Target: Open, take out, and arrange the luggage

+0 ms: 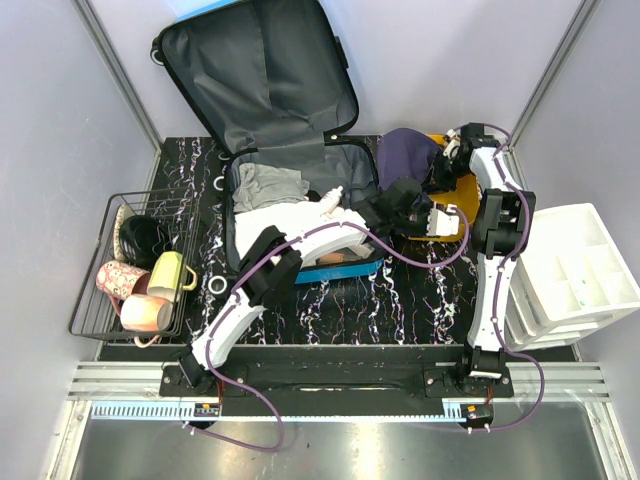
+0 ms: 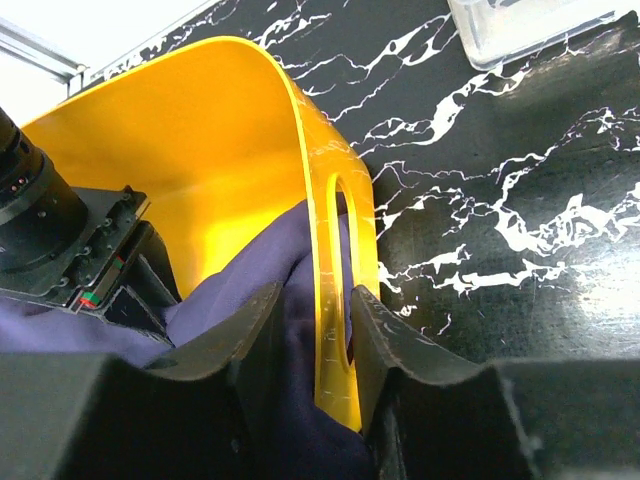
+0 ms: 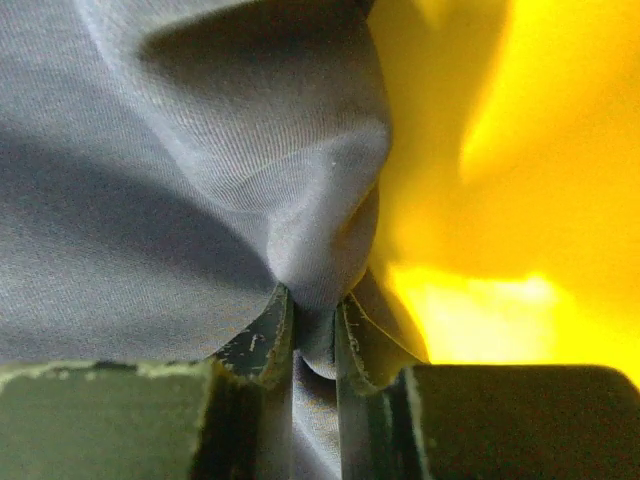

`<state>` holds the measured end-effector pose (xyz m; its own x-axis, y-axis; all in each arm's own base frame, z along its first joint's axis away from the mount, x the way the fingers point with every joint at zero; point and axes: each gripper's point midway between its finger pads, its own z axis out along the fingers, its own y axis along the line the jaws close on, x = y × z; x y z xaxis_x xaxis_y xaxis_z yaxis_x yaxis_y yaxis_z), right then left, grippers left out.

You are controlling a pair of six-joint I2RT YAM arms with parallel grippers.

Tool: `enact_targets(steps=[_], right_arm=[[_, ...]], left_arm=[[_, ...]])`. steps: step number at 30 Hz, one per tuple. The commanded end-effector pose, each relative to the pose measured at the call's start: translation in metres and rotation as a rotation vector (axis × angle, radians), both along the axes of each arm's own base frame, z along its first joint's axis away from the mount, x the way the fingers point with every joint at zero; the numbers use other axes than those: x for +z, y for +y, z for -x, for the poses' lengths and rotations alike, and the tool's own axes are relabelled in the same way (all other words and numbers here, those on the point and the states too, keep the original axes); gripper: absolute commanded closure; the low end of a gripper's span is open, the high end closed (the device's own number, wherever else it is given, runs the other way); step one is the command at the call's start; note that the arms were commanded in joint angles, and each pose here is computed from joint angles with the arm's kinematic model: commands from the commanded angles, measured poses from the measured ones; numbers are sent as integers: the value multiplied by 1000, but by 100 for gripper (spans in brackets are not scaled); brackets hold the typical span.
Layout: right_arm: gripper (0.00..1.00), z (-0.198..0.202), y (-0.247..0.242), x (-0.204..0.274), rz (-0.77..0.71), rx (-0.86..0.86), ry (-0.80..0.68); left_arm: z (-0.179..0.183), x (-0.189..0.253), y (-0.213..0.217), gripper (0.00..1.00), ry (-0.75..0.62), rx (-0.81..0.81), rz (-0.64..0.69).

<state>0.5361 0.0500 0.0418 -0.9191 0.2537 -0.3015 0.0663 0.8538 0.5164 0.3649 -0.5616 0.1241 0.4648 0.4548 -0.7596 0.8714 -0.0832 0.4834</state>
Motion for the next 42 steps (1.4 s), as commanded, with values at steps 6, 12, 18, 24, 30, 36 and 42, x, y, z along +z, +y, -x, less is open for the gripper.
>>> enact_targets(steps=[6,12,18,24,30,36,42], right_arm=[[100,-29,-24,52,184,-8,-165],[100,-38,-69,85,434,-13,-253],[100,-32,-90,104,537,15,-265],[100,-27,-121,116,642,30,-270],[100,-25,-147,121,730,34,-269],[100,-20,-158,131,800,73,-273],[100,-23,-168,158,869,72,-323]], left_arm=[[-11,2,22,94,23,45,-53],[-15,2,30,100,10,79,-67],[-18,10,31,100,-15,90,-67],[-20,9,35,100,-14,100,-80],[-21,10,35,100,-17,102,-84],[-24,11,37,100,-39,114,-93],[-27,10,39,100,-42,125,-97]])
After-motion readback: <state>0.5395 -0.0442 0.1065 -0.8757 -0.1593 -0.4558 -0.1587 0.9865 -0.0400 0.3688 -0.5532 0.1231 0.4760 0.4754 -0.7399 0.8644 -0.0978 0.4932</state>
